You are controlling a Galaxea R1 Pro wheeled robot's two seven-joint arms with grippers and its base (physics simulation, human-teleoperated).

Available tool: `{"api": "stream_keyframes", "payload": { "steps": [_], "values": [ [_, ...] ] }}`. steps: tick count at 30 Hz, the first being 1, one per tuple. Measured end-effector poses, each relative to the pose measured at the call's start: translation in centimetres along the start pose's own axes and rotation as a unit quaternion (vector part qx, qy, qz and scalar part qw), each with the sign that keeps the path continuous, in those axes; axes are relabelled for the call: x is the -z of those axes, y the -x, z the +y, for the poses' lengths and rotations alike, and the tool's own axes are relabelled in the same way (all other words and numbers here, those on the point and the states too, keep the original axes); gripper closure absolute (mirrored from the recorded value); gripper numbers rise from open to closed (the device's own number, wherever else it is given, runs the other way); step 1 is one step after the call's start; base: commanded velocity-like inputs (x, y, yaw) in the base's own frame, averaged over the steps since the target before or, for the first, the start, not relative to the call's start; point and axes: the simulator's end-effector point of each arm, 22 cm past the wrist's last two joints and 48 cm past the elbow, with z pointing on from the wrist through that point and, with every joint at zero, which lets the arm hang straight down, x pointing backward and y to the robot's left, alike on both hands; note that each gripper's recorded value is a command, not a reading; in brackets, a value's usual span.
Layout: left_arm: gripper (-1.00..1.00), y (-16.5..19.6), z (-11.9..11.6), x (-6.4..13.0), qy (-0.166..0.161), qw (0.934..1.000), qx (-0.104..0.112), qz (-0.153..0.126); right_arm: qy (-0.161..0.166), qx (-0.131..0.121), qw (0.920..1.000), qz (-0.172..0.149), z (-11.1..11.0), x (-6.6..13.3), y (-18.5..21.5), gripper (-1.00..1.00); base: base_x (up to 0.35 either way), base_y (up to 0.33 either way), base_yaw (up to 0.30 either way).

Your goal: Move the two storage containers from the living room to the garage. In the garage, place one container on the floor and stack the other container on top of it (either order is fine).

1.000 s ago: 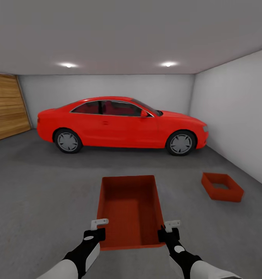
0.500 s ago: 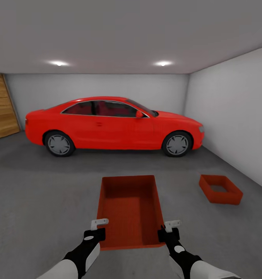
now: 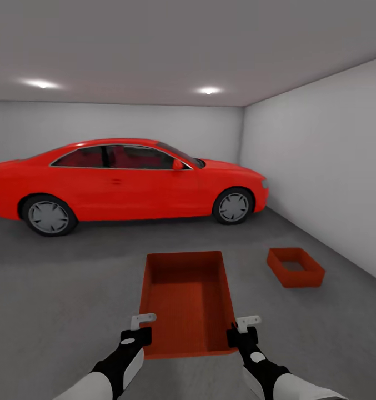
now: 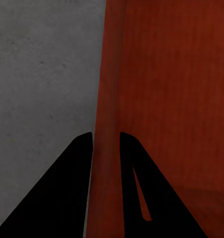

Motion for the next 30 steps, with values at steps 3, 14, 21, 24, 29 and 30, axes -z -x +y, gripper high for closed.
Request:
{"api": "stream_keyframes", "payload": {
  "steps": [3, 14, 21, 24, 29, 30],
  "values": [
    [1.0, -0.01, -0.02, 0.01, 0.0, 1.0, 0.0, 0.0, 0.0, 0.0, 1.0, 0.0, -0.02, 0.0, 0.0, 1.0, 0.313, 0.19, -0.285],
    [1.0, -0.01, -0.02, 0.01, 0.0, 1.0, 0.0, 0.0, 0.0, 0.0, 1.0, 0.0, -0.03, -0.01, 0.0, 1.0, 0.301, 0.219, -0.285],
    [1.0, -0.01, -0.02, 0.01, 0.0, 1.0, 0.0, 0.0, 0.0, 0.0, 1.0, 0.0, -0.03, -0.01, -0.01, 1.0, 0.299, 0.224, -0.285],
    [1.0, -0.02, -0.03, 0.01, 0.0, 1.0, 0.0, 0.0, 0.0, 0.0, 1.0, 0.0, -0.04, -0.01, -0.01, 1.0, 0.299, 0.224, -0.285],
    [1.0, -0.02, -0.05, 0.01, 0.0, 1.0, 0.0, 0.0, 0.0, 0.001, 1.0, 0.0, -0.06, -0.01, -0.01, 1.0, 0.298, 0.224, -0.285],
    [1.0, -0.02, -0.05, 0.02, 0.0, 1.0, 0.0, 0.0, 0.0, 0.001, 1.0, 0.0, -0.06, -0.01, -0.01, 1.0, 0.298, 0.224, -0.285]
  ]
}}
